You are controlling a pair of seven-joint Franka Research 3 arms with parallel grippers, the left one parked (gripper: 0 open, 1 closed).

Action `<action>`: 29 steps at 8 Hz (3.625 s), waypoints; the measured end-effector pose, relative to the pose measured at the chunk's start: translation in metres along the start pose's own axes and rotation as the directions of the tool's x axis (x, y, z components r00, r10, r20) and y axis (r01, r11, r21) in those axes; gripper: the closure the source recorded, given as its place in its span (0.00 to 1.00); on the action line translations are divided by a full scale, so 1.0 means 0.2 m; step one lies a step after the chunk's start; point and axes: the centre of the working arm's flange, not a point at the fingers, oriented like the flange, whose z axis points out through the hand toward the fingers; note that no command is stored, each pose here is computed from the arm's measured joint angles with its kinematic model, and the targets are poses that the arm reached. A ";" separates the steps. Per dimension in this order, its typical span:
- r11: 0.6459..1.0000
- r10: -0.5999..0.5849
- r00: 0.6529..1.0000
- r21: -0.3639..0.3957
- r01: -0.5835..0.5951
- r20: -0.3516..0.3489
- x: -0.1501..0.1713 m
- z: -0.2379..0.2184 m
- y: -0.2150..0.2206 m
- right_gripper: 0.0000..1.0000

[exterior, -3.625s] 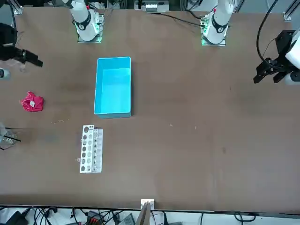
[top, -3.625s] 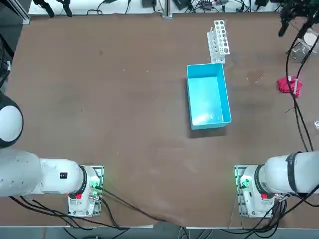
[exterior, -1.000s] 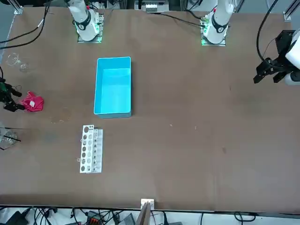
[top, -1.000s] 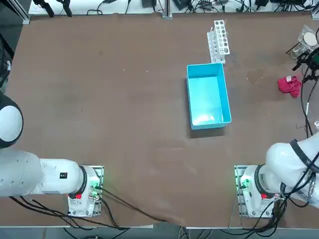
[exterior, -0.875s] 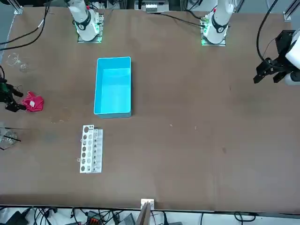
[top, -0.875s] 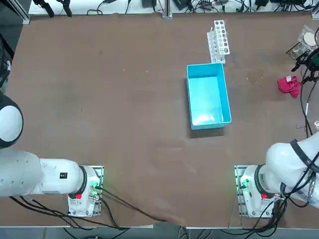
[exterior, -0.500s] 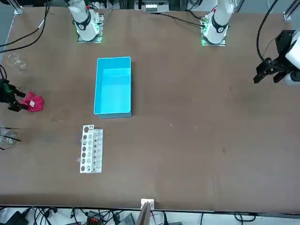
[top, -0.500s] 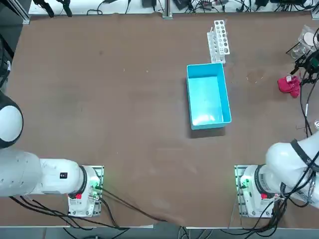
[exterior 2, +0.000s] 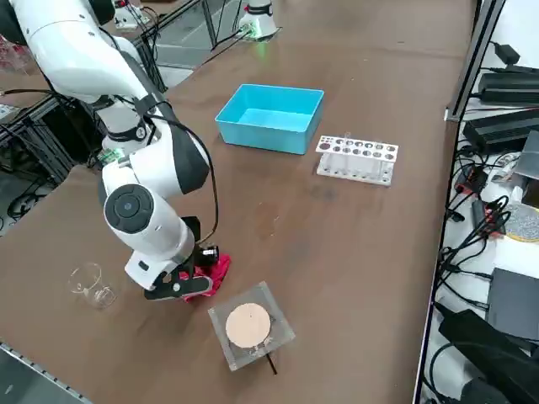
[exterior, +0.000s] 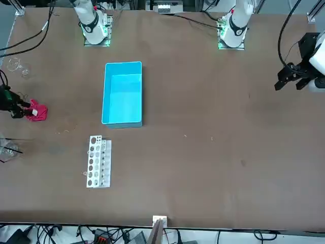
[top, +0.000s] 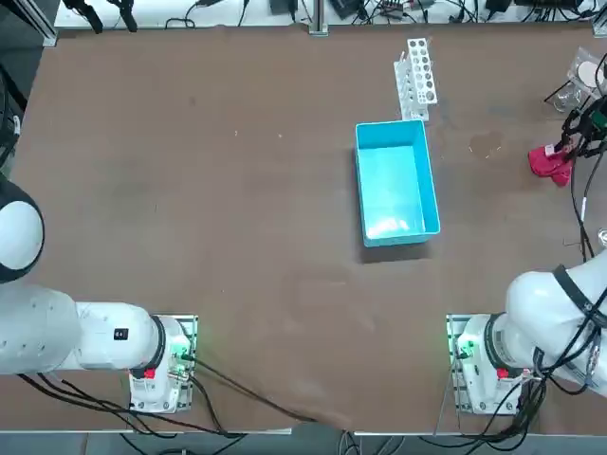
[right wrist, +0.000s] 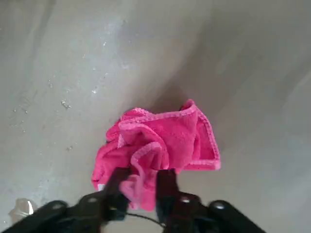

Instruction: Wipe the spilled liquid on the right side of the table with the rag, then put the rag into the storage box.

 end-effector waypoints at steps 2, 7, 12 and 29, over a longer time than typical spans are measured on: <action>1.000 -0.002 1.000 0.001 0.002 0.000 0.00 -0.02 0.01 0.93; 0.994 -0.106 0.994 0.024 0.106 -0.019 -0.17 -0.39 -0.16 0.99; 0.993 -0.120 0.992 -0.008 0.119 -0.047 -0.66 -0.37 -0.95 0.99; 0.919 -0.206 0.878 -0.223 0.325 0.433 -2.02 -0.02 -1.64 0.98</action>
